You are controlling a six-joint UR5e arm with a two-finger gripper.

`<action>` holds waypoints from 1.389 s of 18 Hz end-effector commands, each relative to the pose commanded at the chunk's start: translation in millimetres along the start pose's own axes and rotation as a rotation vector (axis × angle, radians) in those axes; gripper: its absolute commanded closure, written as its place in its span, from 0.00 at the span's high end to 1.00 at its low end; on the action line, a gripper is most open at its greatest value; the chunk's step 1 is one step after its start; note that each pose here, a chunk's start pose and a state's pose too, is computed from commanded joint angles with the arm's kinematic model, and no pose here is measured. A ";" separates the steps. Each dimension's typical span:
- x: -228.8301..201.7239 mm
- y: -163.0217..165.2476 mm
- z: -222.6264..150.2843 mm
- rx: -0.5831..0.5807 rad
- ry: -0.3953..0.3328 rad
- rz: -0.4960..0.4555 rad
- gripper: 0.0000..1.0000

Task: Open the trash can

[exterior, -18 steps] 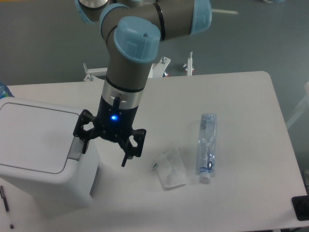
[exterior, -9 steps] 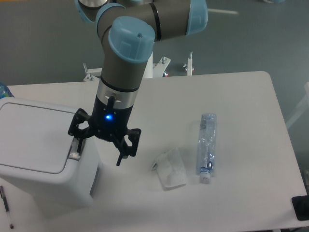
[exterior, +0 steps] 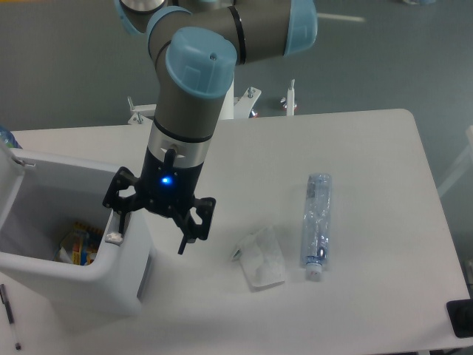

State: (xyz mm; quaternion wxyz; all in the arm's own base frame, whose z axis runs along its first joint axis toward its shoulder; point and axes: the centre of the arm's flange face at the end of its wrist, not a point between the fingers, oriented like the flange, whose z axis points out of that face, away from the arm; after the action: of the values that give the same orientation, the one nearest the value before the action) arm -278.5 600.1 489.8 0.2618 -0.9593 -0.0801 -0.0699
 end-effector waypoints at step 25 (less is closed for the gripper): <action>-253.1 108.6 -7.2 -0.118 -0.228 0.085 1.00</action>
State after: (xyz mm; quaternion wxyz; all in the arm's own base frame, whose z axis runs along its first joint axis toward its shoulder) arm -505.9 474.5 398.1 0.1967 -0.9773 -0.0643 0.0460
